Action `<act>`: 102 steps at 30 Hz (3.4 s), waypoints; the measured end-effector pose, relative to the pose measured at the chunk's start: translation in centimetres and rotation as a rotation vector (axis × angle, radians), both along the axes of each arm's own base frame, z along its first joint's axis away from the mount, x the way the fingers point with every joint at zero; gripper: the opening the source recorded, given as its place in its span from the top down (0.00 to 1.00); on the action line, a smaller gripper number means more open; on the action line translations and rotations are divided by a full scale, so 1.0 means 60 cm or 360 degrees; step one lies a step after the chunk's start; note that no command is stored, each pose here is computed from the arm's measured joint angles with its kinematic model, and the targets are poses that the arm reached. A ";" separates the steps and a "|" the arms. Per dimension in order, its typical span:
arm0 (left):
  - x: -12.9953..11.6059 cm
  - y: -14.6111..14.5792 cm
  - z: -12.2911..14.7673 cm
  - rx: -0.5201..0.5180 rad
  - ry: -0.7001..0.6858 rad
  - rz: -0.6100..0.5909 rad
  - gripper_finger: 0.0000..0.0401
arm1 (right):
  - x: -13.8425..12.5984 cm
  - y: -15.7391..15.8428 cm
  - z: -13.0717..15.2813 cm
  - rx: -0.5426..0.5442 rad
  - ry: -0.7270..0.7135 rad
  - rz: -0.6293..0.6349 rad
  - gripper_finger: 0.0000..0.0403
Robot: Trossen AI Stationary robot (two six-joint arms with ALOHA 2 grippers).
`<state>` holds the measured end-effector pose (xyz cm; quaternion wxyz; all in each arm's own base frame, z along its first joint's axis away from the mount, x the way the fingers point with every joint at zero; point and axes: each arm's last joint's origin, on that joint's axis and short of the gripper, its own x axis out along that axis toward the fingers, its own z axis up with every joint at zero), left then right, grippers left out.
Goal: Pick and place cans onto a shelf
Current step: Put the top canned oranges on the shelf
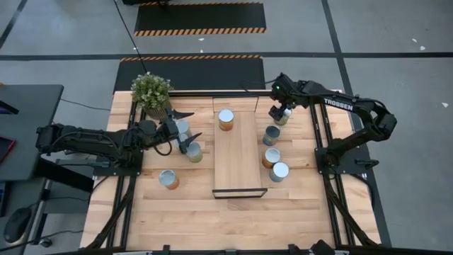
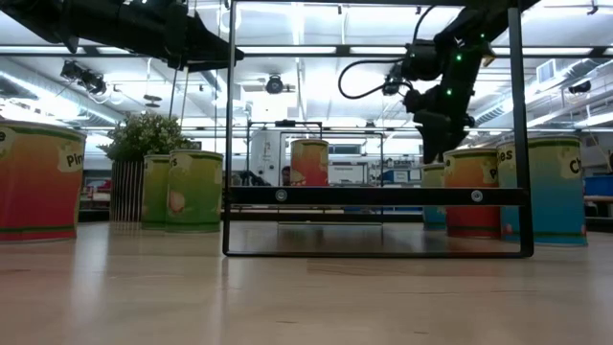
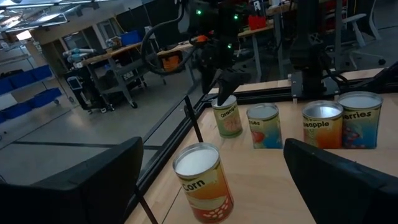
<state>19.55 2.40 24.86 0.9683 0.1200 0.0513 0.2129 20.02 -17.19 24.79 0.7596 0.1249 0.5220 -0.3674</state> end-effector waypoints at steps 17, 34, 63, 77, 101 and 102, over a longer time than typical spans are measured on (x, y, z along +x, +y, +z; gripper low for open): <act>0.000 0.000 0.000 -0.0019 -0.0008 0.0002 0.01 | -0.013 -0.003 -0.016 0.0048 0.0045 -0.0049 0.07; 0.000 0.000 0.000 -0.0026 -0.0011 0.0001 0.01 | -0.019 -0.003 -0.019 0.0124 0.0014 -0.0118 0.07; 0.000 0.000 0.001 -0.0027 -0.0018 0.0001 0.01 | -0.021 -0.001 -0.037 0.0125 0.0010 -0.0123 0.07; 0.000 0.000 0.000 -0.0027 -0.0018 0.0001 0.01 | -0.005 -0.017 -0.081 0.0254 0.0099 -0.0134 0.07; 0.000 0.000 -0.001 -0.0026 -0.0005 0.0002 0.01 | 0.004 0.007 -0.017 0.0275 0.0084 -0.0030 0.18; 0.000 0.000 -0.001 -0.0026 -0.0006 0.0002 0.01 | 0.009 0.012 -0.006 0.0255 0.0082 -0.0022 0.18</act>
